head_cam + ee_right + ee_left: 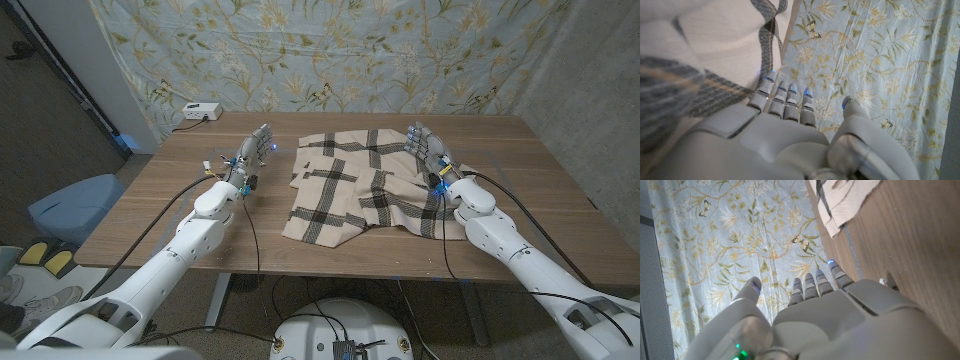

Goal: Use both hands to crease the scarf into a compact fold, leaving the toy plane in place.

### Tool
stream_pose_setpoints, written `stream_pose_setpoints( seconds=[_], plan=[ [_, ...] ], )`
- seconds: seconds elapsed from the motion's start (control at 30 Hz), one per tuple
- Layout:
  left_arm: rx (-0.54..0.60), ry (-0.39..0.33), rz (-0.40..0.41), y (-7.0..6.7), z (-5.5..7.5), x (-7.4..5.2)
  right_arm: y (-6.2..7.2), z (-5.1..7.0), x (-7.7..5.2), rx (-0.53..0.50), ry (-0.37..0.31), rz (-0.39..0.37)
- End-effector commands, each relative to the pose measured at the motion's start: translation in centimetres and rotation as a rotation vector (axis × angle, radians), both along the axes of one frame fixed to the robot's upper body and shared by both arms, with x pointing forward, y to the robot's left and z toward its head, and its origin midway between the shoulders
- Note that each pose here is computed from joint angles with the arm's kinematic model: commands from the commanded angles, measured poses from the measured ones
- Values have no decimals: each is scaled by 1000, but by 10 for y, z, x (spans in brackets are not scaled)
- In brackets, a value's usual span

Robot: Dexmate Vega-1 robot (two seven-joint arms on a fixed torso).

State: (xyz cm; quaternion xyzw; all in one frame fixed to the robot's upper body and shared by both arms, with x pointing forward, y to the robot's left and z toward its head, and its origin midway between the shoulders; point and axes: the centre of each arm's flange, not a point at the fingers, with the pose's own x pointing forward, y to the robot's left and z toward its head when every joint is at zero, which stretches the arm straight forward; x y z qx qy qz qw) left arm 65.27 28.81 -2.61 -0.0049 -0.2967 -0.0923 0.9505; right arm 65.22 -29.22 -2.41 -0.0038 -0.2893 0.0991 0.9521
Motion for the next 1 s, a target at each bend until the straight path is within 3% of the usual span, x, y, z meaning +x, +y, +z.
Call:
stream_pose_setpoints(
  seconds=[0.03,0.23,0.53,1.0],
  plan=[
    [82,-46,78,-5,4,-4,-3,6,-8,-116,-4,-77],
    [188,-119,172,-6,7,-10,1,9,-22,-264,2,-159],
    [386,-269,307,-9,12,-22,10,7,-41,-405,9,-242],
    [622,-361,428,-11,10,-42,33,7,-72,-577,-10,-325]
  ],
)
